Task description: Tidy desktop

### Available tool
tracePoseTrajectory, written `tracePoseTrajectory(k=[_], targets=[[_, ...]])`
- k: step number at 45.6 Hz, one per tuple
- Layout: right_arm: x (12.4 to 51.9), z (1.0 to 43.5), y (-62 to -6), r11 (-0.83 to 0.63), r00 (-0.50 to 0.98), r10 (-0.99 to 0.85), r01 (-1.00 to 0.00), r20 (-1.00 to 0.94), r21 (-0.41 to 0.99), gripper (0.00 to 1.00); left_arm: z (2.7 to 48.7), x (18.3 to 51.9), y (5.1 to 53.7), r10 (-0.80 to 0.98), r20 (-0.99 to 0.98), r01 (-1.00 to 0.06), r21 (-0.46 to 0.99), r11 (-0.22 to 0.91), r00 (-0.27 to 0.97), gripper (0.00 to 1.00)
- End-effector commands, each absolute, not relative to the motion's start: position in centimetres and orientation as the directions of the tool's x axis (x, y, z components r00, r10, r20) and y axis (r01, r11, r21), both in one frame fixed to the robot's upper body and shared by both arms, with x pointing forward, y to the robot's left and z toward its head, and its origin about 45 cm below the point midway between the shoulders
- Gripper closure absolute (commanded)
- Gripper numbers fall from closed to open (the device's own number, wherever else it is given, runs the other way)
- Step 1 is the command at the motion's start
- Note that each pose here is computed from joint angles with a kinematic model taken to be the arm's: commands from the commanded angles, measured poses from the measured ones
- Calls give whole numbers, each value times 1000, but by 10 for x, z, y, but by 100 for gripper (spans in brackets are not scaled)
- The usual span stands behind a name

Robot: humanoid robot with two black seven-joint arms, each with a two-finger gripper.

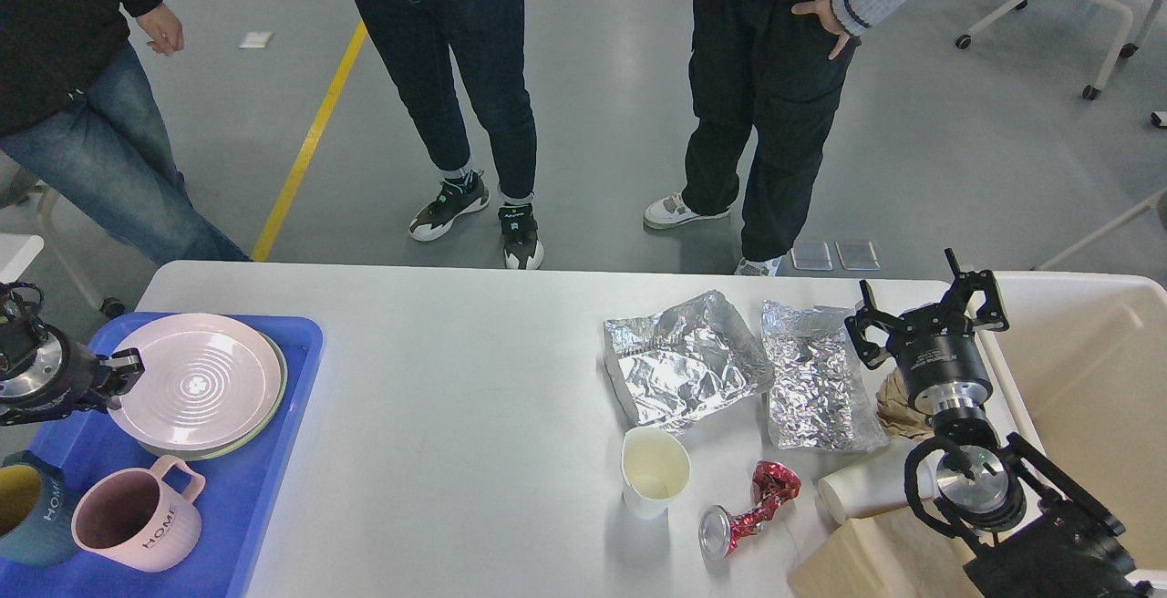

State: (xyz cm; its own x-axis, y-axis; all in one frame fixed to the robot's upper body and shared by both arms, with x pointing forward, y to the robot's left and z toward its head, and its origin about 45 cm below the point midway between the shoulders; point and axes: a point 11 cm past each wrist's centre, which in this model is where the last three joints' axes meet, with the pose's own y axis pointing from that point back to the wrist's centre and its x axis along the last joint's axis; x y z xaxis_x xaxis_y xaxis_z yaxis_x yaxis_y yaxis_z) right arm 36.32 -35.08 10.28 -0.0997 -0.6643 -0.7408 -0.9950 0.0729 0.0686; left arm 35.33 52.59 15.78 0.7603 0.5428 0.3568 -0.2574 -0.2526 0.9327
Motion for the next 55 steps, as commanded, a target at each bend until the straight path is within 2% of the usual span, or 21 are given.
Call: tracePoseTrajectory(k=[1, 9, 13, 18, 21, 27, 34, 40, 48, 55], targets=[[363, 103, -351, 72, -100, -664, -995, -741, 69, 0, 156, 355, 522, 540, 353, -254, 934, -251, 764, 79], [363, 102, -351, 74, -101, -665, -995, -740, 69, 0, 160, 362, 520, 533, 385, -288, 922, -259, 753, 55], [363, 103, -351, 73, -100, -664, -995, -741, 68, 0, 163, 364, 521, 534, 397, -302, 917, -260, 747, 38], [363, 102, -351, 74, -101, -665, -995, -740, 69, 0, 176, 374, 520, 530, 419, -331, 908, -257, 737, 26], [363, 103, -351, 73, -100, -664, -995, -741, 68, 0, 189, 383, 519, 530, 437, -353, 900, -257, 727, 22], [363, 103, -351, 72, -100, -664, -995, -741, 69, 0, 218, 409, 504, 552, 475, -441, 874, -204, 686, 8], [363, 103, -351, 72, -100, -664, -995, -741, 69, 0, 229, 423, 489, 649, 456, -525, 845, -102, 609, 5], [363, 102, -351, 74, -101, -665, -995, -740, 69, 0, 236, 440, 462, 784, 357, -646, 760, 71, 507, 4], [363, 102, -351, 74, -101, -665, -995, -740, 69, 0, 259, 464, 429, 928, 93, -814, 516, 265, 361, 4], [363, 102, -351, 74, -101, -665, -995, -740, 69, 0, 287, 477, 421, 952, -128, -908, 287, 304, 279, 4]])
